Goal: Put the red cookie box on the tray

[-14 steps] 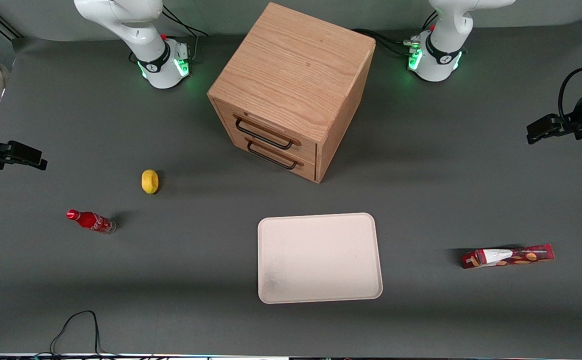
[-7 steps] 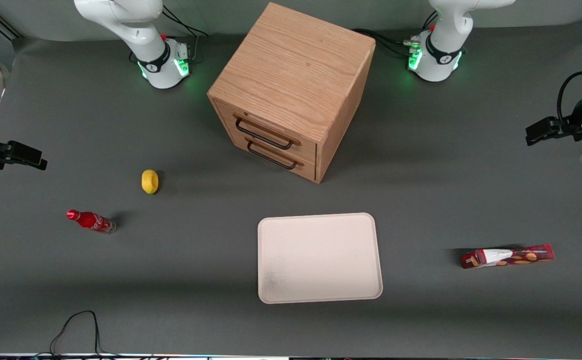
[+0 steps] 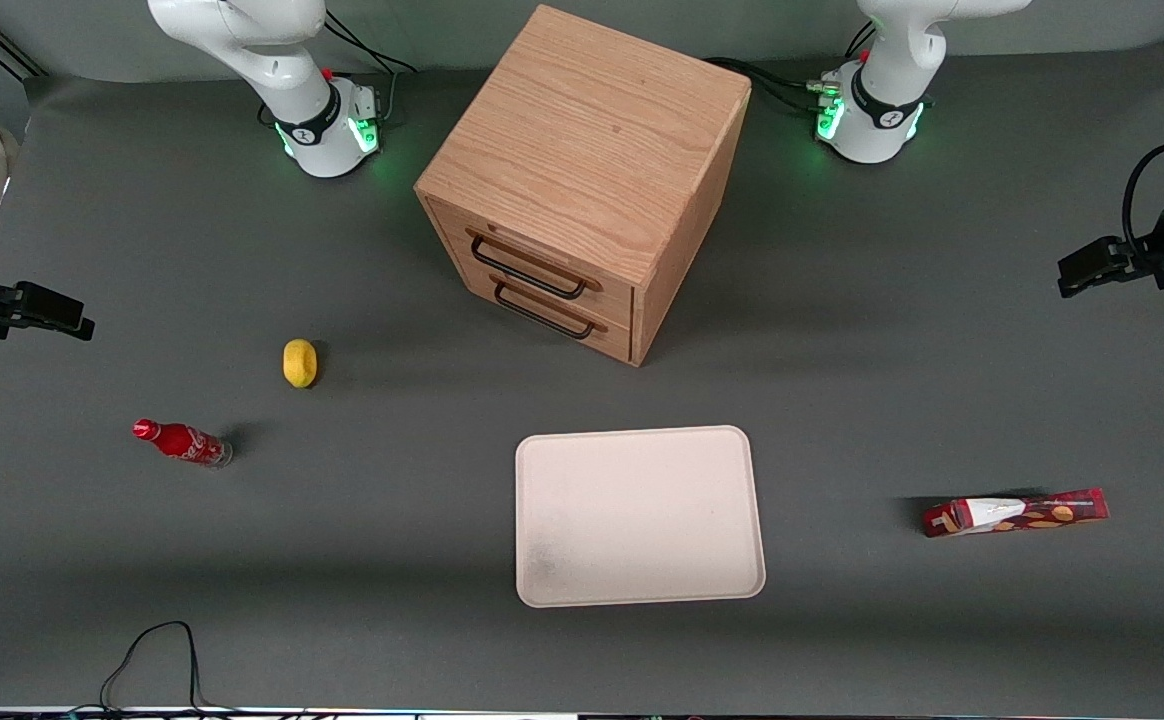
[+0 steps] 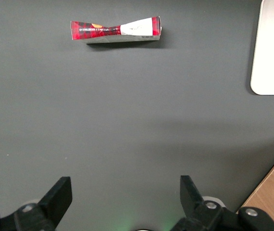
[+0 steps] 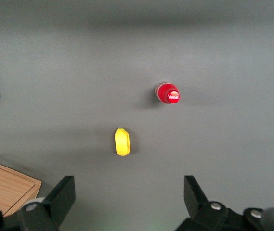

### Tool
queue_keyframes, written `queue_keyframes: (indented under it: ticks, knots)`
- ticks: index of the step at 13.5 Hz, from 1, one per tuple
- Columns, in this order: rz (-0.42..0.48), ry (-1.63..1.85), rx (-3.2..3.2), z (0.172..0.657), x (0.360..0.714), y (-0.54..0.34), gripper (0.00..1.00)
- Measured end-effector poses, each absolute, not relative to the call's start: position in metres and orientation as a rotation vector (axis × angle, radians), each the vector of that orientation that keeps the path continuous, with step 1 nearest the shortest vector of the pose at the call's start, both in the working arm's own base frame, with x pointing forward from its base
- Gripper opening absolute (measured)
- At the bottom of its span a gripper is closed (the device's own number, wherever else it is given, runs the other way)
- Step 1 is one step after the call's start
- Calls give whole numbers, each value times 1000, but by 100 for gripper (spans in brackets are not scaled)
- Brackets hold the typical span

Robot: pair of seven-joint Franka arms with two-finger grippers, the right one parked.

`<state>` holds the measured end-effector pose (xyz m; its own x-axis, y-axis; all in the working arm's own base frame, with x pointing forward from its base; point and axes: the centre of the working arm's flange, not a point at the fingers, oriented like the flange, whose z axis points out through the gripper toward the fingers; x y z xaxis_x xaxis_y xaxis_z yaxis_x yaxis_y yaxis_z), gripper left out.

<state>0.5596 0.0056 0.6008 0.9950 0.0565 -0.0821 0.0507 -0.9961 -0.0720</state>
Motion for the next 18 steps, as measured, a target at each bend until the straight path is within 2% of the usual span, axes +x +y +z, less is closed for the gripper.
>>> queue_keyframes:
  ticks: [5, 8, 10, 18]
  knots:
    - [130, -37, -3070, 604, 570, 7, 100]
    - [139, 114, -3072, 599, 583, 16, 100]
    - [121, 324, -3053, 602, 595, 26, 100]
    - [46, 1524, -2634, 617, 648, 106, 97]
